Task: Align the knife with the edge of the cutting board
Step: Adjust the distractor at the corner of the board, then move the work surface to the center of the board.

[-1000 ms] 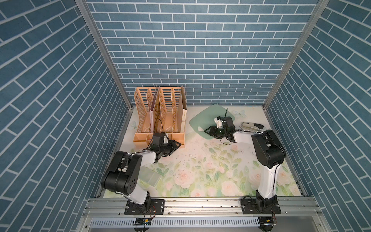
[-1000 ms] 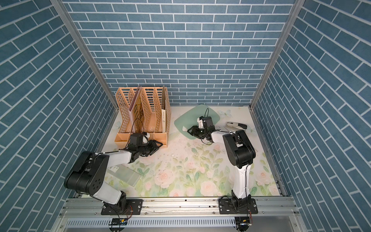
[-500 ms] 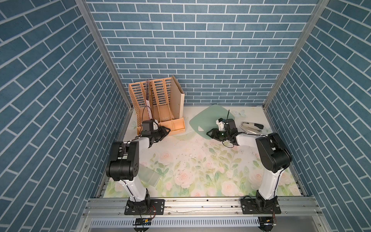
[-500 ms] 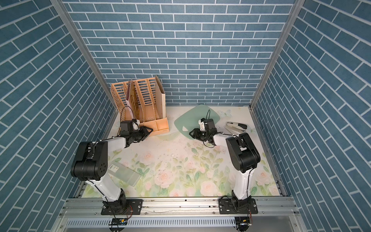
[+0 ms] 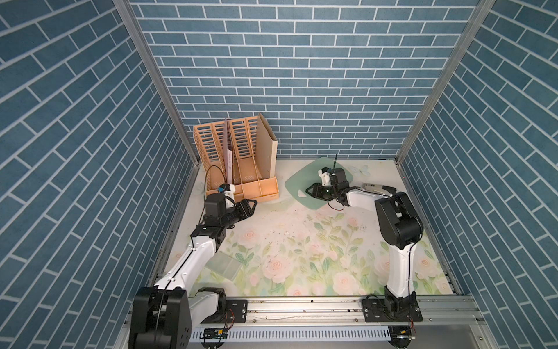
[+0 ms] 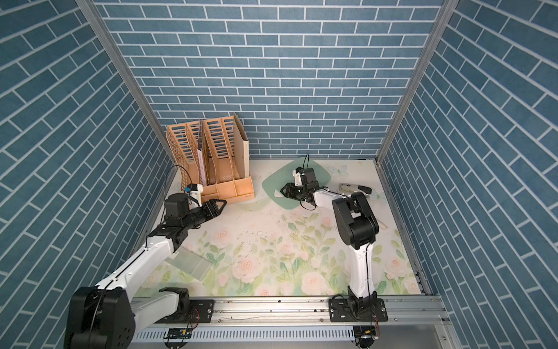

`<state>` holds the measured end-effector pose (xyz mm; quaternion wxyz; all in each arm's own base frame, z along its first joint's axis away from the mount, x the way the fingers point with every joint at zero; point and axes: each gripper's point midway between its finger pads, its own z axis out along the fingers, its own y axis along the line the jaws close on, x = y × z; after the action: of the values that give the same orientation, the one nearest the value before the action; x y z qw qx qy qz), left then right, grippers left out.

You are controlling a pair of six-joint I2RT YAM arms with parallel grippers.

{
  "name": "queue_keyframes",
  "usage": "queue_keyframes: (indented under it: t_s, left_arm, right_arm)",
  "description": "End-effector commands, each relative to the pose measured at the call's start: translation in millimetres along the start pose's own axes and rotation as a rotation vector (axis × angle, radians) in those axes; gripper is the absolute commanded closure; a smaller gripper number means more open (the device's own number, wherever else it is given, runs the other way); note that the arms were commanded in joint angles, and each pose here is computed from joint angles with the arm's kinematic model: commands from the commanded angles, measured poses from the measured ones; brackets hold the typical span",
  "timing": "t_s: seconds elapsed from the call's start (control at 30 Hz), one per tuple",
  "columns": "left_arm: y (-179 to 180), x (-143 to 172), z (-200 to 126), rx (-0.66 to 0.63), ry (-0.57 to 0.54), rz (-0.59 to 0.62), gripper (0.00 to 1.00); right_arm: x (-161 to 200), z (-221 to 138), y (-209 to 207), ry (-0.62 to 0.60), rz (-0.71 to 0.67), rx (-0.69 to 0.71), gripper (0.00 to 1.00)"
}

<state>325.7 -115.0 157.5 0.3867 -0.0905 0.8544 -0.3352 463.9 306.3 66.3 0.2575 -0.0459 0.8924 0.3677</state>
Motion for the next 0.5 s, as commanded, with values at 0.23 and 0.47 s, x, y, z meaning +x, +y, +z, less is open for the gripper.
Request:
queue_keyframes:
  t_s: [0.23,0.47]
  left_arm:
    - [46.5,88.5,-9.4,-0.110,0.124,-0.100,0.36]
    - [53.7,88.5,-7.4,-0.152,0.134,-0.087,0.34]
  right_arm:
    - [23.8,56.6,-6.4,0.139,0.018,0.019,0.56]
    - [57.5,60.1,20.2,0.191,-0.009,-0.005,0.57]
